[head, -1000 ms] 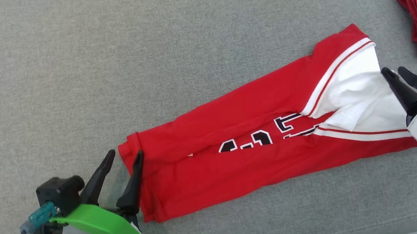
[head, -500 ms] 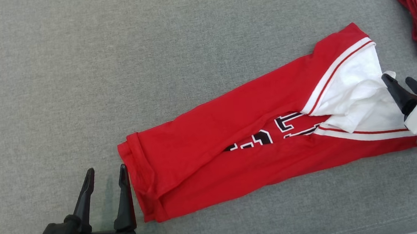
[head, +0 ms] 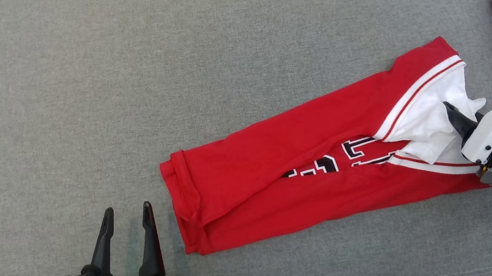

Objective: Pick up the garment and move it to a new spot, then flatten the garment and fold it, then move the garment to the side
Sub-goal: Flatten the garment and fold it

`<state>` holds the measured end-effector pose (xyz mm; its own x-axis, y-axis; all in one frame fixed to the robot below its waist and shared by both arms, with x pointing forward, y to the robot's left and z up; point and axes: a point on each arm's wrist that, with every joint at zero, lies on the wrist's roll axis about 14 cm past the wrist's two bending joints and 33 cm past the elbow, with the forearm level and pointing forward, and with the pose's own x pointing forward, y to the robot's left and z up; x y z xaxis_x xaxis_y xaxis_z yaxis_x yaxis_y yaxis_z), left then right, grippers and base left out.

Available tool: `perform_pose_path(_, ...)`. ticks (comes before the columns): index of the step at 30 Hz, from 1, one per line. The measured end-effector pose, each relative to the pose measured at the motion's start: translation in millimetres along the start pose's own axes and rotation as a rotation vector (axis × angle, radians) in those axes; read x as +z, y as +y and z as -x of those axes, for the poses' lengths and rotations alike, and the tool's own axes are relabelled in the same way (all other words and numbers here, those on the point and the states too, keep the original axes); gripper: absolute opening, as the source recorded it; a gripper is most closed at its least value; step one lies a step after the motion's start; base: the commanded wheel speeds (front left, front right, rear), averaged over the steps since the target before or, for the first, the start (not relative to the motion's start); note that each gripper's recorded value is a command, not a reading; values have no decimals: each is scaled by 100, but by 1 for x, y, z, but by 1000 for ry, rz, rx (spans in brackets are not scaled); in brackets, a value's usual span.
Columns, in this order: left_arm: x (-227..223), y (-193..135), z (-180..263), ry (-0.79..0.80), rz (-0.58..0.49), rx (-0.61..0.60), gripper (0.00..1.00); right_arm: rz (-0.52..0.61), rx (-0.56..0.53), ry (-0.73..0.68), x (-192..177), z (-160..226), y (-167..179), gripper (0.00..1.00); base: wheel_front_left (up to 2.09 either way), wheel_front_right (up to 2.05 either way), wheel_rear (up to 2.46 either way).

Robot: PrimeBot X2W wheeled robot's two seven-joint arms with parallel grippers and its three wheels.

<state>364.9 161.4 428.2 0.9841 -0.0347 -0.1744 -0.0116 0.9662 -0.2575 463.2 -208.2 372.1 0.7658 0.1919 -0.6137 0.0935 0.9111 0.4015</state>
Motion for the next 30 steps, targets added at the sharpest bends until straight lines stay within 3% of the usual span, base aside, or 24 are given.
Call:
perform_pose_path(10,1,6,11,-16,18,19,100,2,-22,-91,27,11,-9,0,0,0,0)
perform_pose_path(15,-1,8,21,-13,26,31,100,22,20,-189,59,27,1,0,0,0,0)
perform_pose_path(24,8,7,27,-46,75,39,100,86,-38,-333,119,79,-24,0,0,0,0)
perform_pose_path(30,13,7,34,-66,103,52,100,225,79,-338,134,98,31,0,0,0,0)
